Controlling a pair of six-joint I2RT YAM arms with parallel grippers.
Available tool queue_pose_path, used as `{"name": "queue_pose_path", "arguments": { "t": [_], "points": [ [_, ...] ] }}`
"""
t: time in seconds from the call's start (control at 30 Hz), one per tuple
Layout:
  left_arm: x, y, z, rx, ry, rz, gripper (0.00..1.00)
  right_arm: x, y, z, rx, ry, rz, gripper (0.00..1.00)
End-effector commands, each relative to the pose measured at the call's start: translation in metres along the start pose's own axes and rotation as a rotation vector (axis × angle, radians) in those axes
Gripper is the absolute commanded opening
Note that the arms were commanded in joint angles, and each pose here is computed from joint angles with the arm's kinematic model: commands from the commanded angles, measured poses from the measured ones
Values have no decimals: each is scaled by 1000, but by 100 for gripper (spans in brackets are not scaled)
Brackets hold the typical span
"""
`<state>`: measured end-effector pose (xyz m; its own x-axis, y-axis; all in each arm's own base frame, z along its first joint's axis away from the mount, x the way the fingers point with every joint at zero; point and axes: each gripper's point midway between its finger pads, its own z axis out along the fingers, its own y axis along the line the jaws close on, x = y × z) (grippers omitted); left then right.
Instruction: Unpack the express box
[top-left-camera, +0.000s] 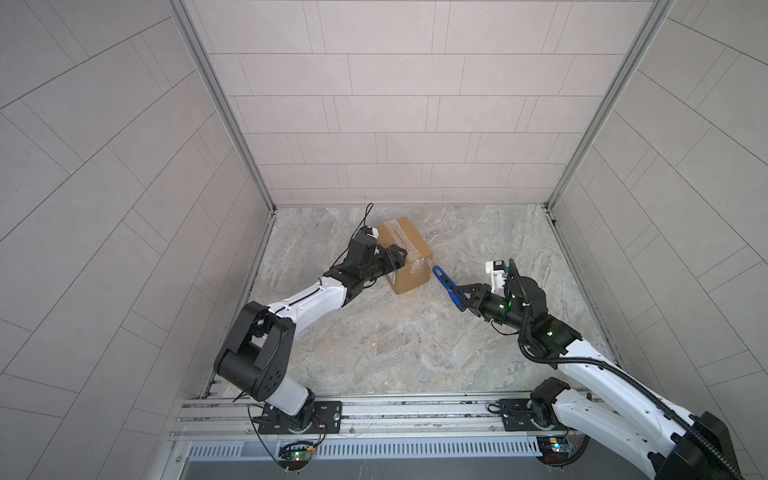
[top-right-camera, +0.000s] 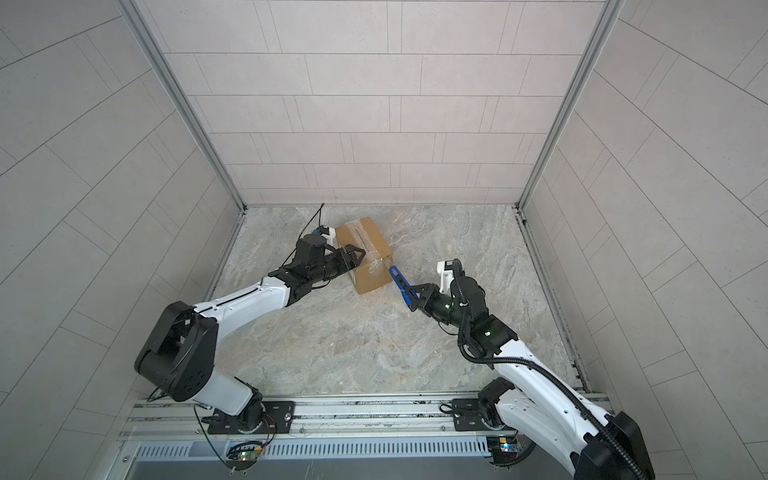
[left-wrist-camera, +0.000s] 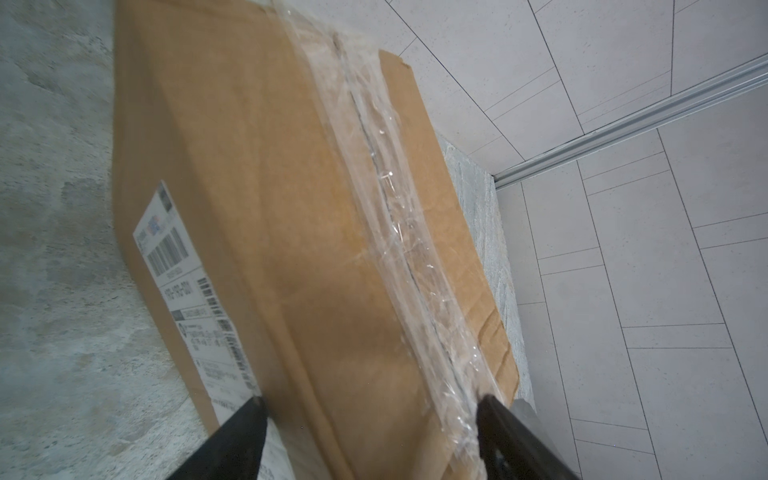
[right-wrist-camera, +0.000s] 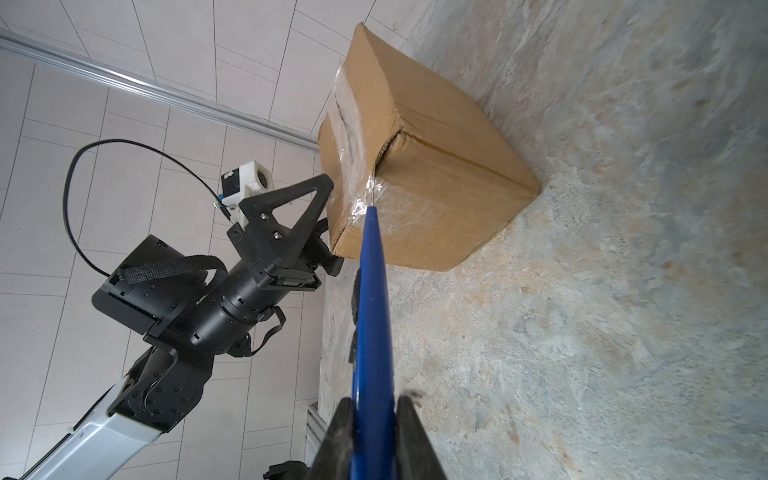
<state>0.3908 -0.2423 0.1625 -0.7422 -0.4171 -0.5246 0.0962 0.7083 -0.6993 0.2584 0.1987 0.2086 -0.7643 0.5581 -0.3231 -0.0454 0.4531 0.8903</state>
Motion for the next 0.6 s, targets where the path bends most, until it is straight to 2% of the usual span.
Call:
{"name": "queue_pose_path", "arguments": {
  "t": [0.0,0.3,0.57],
  "points": [
    [6,-7,4,44,8,3,82,-3,26,-3,-85,-10,-27,0],
    [6,-9,5,53,7,0,82,-9,52,-7,-151,-25,-21,0],
    [6,-10,6,61,5,-7,82,5,43,5,-119,5,-37,0]
  ]
}}
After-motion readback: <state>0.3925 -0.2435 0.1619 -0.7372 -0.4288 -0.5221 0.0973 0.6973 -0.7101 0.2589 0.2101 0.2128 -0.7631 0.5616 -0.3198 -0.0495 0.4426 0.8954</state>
